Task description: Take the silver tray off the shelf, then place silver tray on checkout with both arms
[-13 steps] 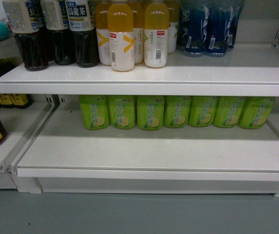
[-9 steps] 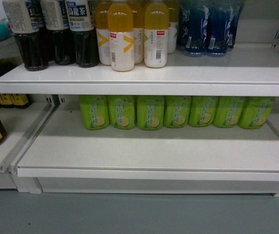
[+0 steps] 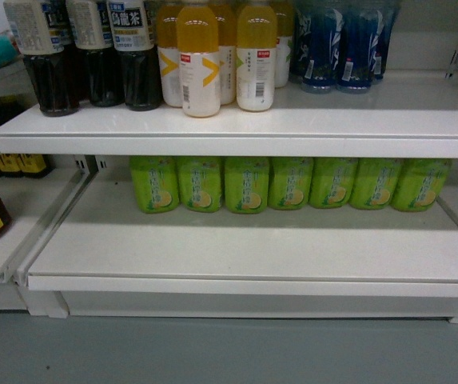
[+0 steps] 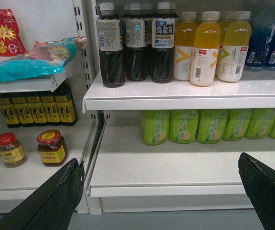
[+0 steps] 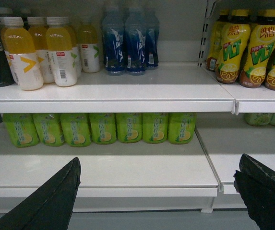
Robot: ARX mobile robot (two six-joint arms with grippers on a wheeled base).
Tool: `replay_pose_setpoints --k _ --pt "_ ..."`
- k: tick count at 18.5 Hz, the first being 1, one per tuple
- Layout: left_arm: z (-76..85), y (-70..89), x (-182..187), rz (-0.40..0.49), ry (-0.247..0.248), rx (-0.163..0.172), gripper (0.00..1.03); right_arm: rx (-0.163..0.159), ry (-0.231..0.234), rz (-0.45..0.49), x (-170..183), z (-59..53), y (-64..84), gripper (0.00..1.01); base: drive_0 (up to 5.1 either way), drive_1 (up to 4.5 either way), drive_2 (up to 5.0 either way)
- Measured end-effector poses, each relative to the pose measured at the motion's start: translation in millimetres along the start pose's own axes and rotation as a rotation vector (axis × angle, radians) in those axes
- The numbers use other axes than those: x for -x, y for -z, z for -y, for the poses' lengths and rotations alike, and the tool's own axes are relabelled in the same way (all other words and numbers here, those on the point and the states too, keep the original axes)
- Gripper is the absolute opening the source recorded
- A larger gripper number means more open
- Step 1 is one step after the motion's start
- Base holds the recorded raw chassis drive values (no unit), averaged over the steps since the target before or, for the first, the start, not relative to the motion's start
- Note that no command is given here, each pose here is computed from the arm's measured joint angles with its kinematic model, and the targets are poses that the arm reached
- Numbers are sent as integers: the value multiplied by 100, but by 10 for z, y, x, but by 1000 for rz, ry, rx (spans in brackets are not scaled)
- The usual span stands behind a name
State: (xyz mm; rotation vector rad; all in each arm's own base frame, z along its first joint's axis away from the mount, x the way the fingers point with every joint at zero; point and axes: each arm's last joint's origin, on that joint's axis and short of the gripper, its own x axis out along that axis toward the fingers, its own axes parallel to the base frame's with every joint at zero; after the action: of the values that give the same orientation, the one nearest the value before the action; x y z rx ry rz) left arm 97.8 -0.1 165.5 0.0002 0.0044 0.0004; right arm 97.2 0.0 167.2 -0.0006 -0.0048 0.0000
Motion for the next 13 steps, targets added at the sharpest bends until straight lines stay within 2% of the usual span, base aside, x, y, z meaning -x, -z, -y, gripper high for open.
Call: replay_pose_setpoints --k 13 --pt "0 1 0 -1 2 0 98 2 0 1 0 0 -1 98 0 0 0"
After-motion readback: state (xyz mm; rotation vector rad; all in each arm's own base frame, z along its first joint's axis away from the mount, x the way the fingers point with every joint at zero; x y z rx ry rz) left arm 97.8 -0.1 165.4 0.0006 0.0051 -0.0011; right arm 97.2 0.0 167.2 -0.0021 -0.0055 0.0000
